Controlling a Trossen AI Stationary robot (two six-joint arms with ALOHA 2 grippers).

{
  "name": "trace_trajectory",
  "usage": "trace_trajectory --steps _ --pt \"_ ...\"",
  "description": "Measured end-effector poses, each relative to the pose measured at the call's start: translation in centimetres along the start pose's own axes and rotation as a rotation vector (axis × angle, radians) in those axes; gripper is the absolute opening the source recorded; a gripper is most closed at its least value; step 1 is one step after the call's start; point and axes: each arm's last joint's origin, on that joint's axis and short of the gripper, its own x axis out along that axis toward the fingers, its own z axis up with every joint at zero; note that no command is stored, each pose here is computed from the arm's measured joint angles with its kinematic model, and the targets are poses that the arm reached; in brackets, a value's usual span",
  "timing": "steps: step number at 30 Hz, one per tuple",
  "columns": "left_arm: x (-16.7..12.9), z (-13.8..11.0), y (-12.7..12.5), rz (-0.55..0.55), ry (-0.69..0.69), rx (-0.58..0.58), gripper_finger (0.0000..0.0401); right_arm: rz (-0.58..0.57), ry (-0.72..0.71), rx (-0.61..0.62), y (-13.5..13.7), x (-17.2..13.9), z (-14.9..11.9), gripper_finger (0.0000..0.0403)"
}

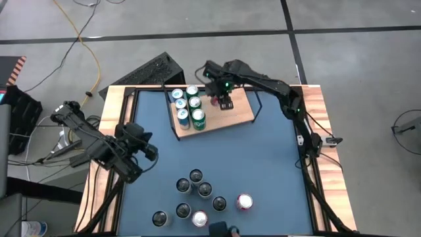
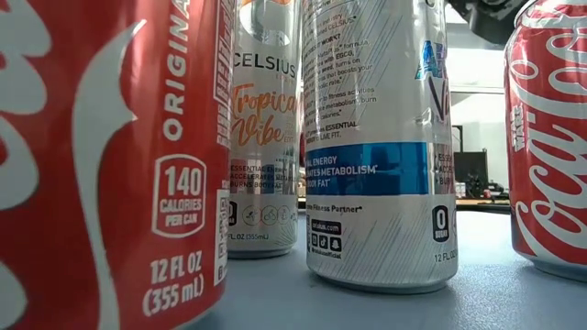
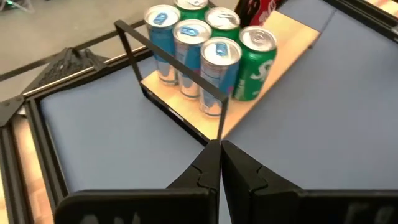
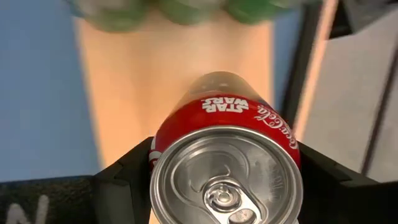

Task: Place canned beverage on shelf
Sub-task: Put the top right red soda can on the shelf

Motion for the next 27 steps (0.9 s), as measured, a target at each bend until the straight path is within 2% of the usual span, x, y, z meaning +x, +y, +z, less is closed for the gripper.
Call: trace_trajectory --steps 4,13,19,27 --pt "0.9 0.7 -0.3 0.015 -0.008 -0.026 0.0000 -0.010 -0.030 -0.014 -1.3 0.3 -0.5 0.0269" --pt "2.0 1.7 -0.4 0.053 -0.020 -0.030 0.0000 0.057 0.019 -0.089 0.1 3.0 0.6 0.0269" --pt "2.3 1.9 -0.3 0.070 -0.022 -0.020 0.0000 0.069 0.000 -0.116 0.8 3.0 1.2 0.0269" --pt "2.4 2.0 -0.3 0.073 -0.023 -0.005 0.0000 0.092 -0.005 -0.062 0.5 3.0 1.0 0.0276"
